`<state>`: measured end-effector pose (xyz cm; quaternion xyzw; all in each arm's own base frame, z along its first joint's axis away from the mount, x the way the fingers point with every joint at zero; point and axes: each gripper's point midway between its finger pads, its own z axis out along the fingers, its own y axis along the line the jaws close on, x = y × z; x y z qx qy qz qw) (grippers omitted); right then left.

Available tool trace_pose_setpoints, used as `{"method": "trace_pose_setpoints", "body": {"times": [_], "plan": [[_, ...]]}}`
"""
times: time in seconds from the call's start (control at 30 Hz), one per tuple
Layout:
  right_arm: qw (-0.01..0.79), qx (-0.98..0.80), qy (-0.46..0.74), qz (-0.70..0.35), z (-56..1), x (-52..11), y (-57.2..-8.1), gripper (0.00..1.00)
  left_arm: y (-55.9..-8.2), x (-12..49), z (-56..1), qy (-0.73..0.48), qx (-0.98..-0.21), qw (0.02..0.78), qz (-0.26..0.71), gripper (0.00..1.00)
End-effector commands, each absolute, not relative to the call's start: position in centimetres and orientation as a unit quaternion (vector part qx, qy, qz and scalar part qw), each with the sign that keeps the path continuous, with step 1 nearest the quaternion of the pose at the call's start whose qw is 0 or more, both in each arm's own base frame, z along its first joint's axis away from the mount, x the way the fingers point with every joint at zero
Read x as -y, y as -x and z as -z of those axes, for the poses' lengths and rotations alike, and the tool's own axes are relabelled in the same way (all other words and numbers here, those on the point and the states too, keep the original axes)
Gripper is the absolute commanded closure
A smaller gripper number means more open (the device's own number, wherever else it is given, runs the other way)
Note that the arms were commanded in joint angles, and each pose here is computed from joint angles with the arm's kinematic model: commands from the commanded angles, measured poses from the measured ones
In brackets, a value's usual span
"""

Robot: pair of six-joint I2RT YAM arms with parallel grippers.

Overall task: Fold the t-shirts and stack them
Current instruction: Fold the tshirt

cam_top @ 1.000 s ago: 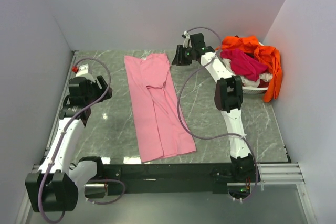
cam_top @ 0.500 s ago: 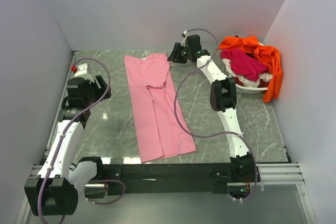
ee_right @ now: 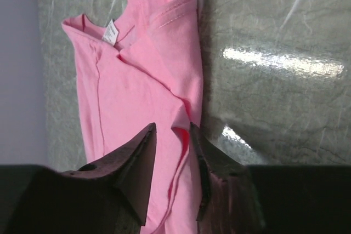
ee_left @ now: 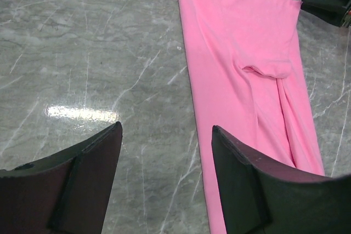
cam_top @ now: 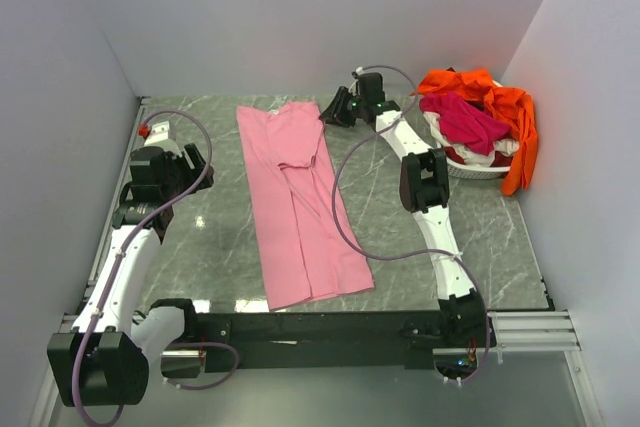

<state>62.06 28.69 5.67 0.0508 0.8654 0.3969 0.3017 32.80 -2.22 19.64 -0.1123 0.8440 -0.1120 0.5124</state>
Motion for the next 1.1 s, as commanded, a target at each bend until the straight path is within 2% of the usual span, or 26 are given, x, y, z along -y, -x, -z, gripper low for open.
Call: {"method": "trace_pose_setpoints", "body": {"times": [0.0, 0.07, 0.37, 0.4, 0.47, 0.53, 0.77, 0.97, 1.07], "plan": [[0.315, -0.846, -0.049, -0.428, -7.1, -29.4, -63.0, 0.63, -33.6, 2.6, -21.7, 0.095, -0.830, 0.536, 0.120, 0.28], [0.312, -0.846, -0.050, -0.430, -6.9, -29.4, -62.9, 0.66, -33.6, 2.6, -21.5, 0.095, -0.831, 0.535, 0.121, 0.28], [0.301, -0.857, -0.060, -0.413, -5.8, -29.5, -62.5, 0.66, -33.6, 2.8, -21.7, 0.093, -0.830, 0.536, 0.124, 0.28], [0.302, -0.858, -0.059, -0.412, -5.8, -29.5, -62.5, 0.69, -33.6, 2.7, -21.7, 0.093, -0.830, 0.536, 0.123, 0.28], [0.301, -0.857, -0.061, -0.413, -5.8, -29.5, -62.5, 0.83, -33.6, 2.7, -21.6, 0.093, -0.831, 0.535, 0.123, 0.29], [0.304, -0.856, -0.059, -0.413, -6.0, -29.5, -62.6, 0.88, -33.7, 2.7, -21.7, 0.093, -0.830, 0.536, 0.123, 0.28], [0.353, -0.851, -0.027, -0.388, -9.1, -28.9, -63.6, 0.97, -33.6, 2.8, -21.5, 0.092, -0.832, 0.533, 0.124, 0.29], [0.365, -0.845, -0.010, -0.392, -11.1, -29.1, -63.4, 0.98, -33.6, 2.8, -21.6, 0.090, -0.831, 0.534, 0.125, 0.28], [0.366, -0.844, -0.006, -0.391, -11.4, -29.4, -63.2, 0.94, -33.6, 2.8, -21.7, 0.090, -0.831, 0.535, 0.124, 0.28]]}}
